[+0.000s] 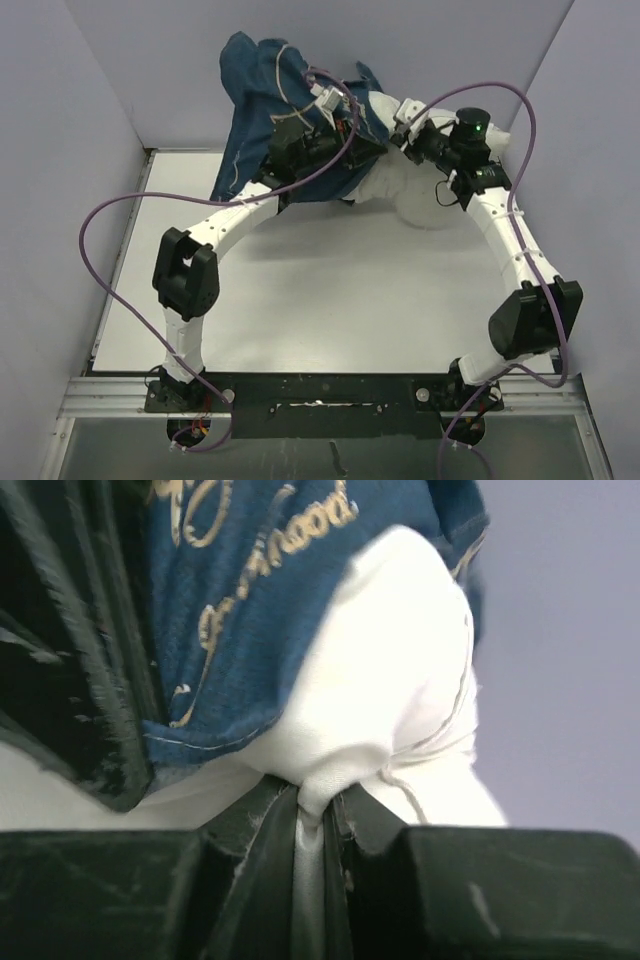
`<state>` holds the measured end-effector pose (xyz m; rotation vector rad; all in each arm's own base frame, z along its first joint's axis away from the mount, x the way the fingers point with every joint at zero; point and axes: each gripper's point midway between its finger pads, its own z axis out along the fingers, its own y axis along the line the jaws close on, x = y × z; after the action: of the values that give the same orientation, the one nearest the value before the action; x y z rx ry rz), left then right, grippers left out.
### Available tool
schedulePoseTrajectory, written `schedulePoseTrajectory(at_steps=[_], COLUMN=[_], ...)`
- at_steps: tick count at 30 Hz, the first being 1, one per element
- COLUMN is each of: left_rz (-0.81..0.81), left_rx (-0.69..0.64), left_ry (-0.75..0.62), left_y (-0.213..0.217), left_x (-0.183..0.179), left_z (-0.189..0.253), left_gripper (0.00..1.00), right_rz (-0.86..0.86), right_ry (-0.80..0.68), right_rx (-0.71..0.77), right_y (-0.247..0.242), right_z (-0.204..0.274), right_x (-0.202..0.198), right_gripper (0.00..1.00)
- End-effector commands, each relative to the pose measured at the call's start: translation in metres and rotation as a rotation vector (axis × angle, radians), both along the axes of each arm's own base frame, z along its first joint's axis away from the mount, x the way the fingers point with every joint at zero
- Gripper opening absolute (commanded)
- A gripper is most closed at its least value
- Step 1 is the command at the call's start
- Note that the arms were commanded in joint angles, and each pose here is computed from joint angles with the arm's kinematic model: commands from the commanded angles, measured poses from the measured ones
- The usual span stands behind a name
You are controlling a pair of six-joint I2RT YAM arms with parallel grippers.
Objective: Put the pillow into the pillowcase
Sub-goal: Stuff the pillow into the pillowcase.
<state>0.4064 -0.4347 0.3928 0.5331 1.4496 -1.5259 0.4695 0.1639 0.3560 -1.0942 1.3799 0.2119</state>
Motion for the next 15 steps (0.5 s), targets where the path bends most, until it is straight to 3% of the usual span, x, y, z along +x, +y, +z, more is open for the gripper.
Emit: schedulePoseTrajectory(at_steps=[1,9,12,15], left_rz=[0.017,0.237,0.246,0.198], left_rx=[0.063,0.237,0.231,0.2], left_ry=[0.061,0.237,0.26,0.204], left_y=[-0.001,0.051,0.06,0.057], left_x=[-0.014,-0.016,-0.027,-0.045], left_z=[-0.06,-0.21,-0.23,-0.219], left_gripper=[0.0,0.0,0.0,0.0], right_rz=[0.13,0.237,0.266,0.279], right_ry=[-0.254,0.111,0.189,0.231], right_rx=[-0.051,-0.026,0.016,0.047], right_y=[0.025,0.057,0.07,0.08], right_z=[0.019,-0.146,-0.167,-0.173], right_x=[-0.041,-0.086,-0.096,-0.096], right_gripper=[0.0,0.0,0.0,0.0])
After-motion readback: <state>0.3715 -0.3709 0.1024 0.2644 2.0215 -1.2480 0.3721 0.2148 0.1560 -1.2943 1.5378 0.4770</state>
